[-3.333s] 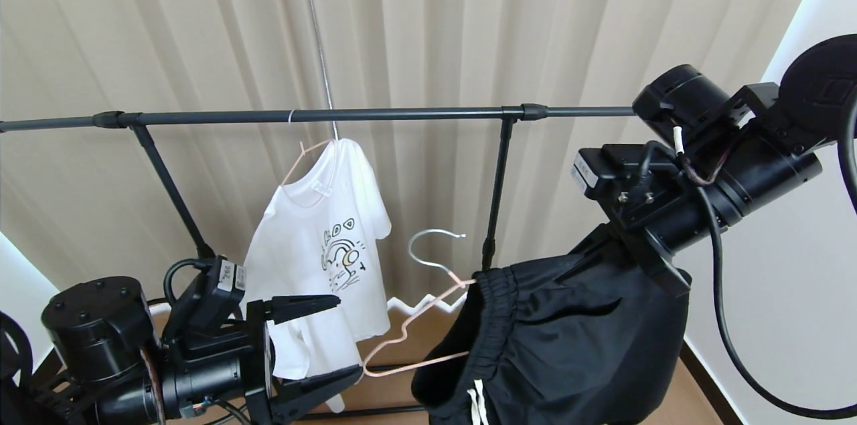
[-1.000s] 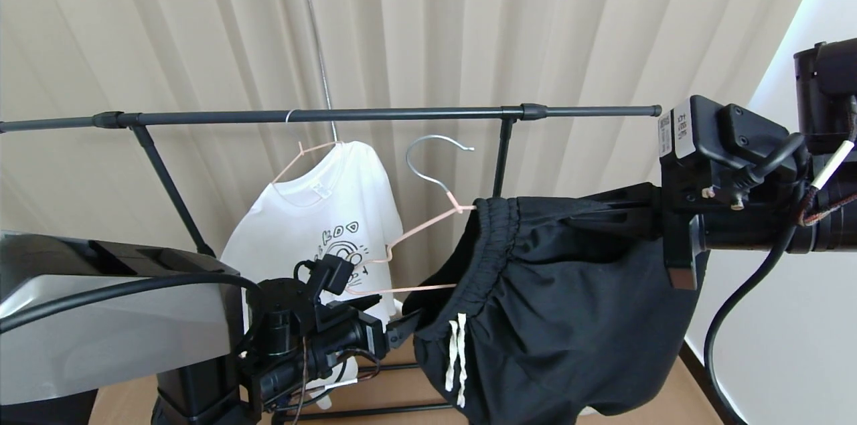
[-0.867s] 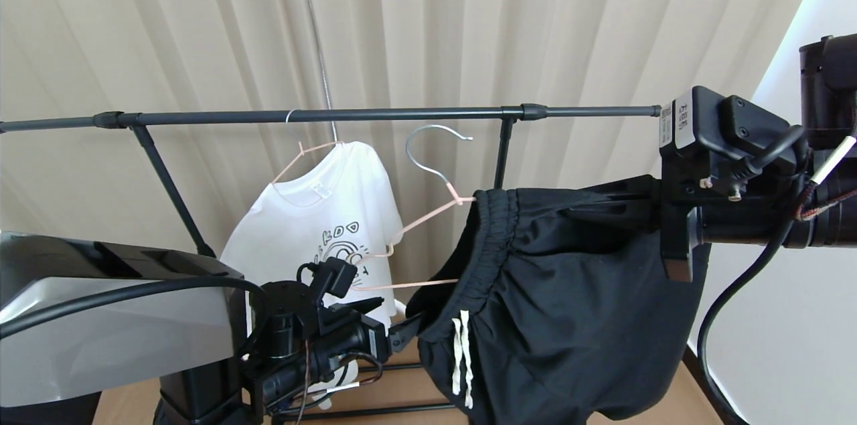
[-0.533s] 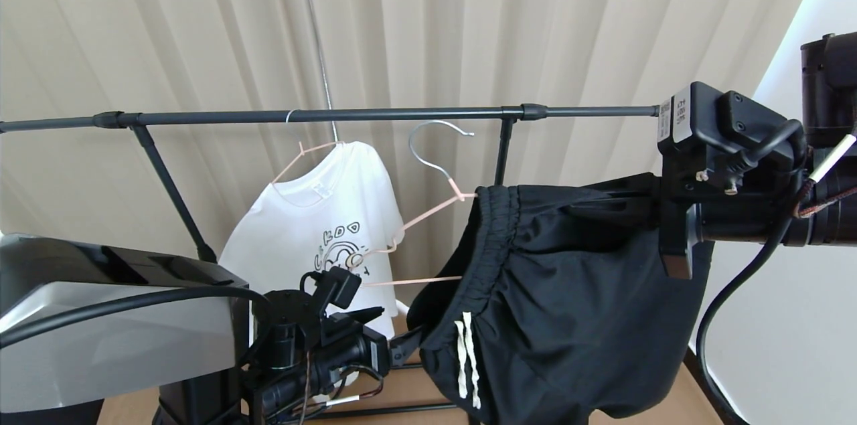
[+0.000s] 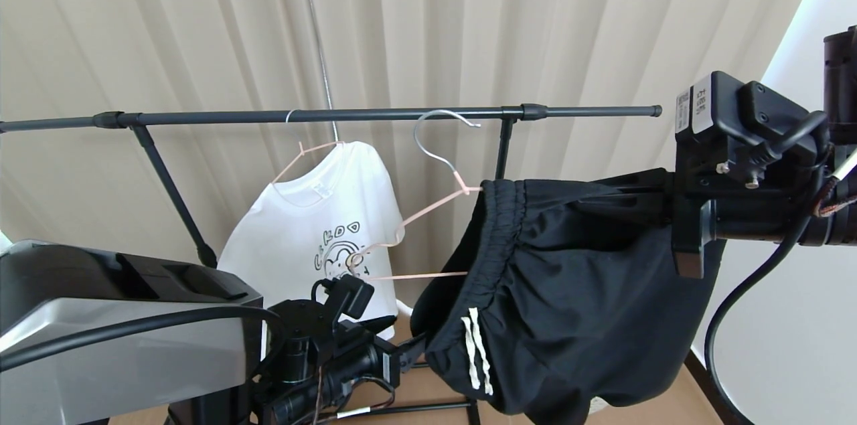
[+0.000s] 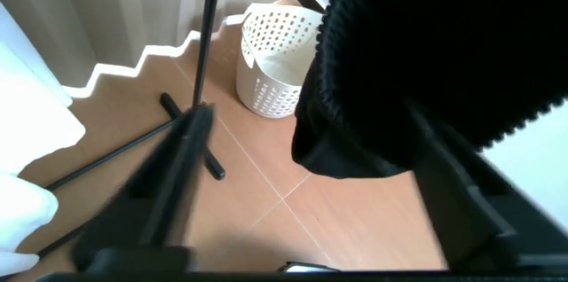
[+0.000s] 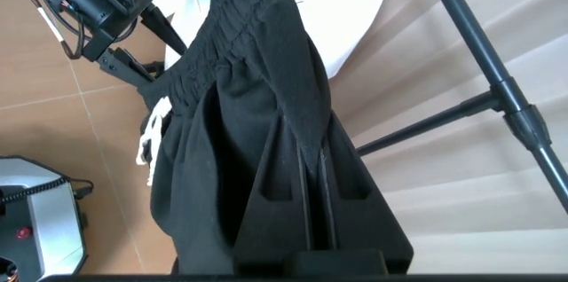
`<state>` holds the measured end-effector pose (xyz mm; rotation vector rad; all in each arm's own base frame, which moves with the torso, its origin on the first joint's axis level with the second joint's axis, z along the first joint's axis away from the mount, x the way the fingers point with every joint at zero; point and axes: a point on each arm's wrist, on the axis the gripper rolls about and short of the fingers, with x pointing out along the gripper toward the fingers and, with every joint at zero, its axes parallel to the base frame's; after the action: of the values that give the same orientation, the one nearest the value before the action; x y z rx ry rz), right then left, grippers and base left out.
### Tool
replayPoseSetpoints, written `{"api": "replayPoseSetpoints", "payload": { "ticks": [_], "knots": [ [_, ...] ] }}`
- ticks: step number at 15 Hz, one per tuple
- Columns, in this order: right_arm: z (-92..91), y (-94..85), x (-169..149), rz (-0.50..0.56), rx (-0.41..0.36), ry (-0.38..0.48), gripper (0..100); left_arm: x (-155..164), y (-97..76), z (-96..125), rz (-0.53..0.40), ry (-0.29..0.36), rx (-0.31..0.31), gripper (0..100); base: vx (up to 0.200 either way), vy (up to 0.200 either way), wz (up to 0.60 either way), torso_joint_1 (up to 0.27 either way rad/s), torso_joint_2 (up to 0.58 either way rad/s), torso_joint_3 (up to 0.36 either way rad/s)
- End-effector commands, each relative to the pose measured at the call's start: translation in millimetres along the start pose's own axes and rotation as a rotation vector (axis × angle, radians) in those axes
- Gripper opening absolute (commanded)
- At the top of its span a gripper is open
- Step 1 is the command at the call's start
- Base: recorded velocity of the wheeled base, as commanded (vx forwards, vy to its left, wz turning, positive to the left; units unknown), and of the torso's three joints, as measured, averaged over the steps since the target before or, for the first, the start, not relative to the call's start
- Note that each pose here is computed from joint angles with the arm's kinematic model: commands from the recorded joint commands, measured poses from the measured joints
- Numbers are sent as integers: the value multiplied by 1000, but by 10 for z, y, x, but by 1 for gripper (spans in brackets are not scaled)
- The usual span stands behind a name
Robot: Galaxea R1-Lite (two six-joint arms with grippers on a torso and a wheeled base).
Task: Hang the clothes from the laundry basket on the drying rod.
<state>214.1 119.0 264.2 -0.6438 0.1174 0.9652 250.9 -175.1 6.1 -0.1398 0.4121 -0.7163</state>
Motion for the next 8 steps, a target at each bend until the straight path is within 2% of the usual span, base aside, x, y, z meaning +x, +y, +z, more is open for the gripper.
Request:
{"api": "replayPoseSetpoints", "payload": {
  "ticks": [1, 6, 8],
  "knots": [
    [13, 5, -27, -4, -3, -5, 0, -10, -17, -14, -4, 7, 0, 0, 0, 0, 0, 0, 0, 0],
    [0, 2, -27, -16, -1, 7, 0, -57, -21, -8, -1, 11, 0, 0, 0, 0, 0, 0, 0, 0],
    [-76, 2, -21, -20, 14, 34, 0, -133, 13, 33, 16, 3, -5, 0, 0, 0, 0, 0, 0, 0]
  ]
}}
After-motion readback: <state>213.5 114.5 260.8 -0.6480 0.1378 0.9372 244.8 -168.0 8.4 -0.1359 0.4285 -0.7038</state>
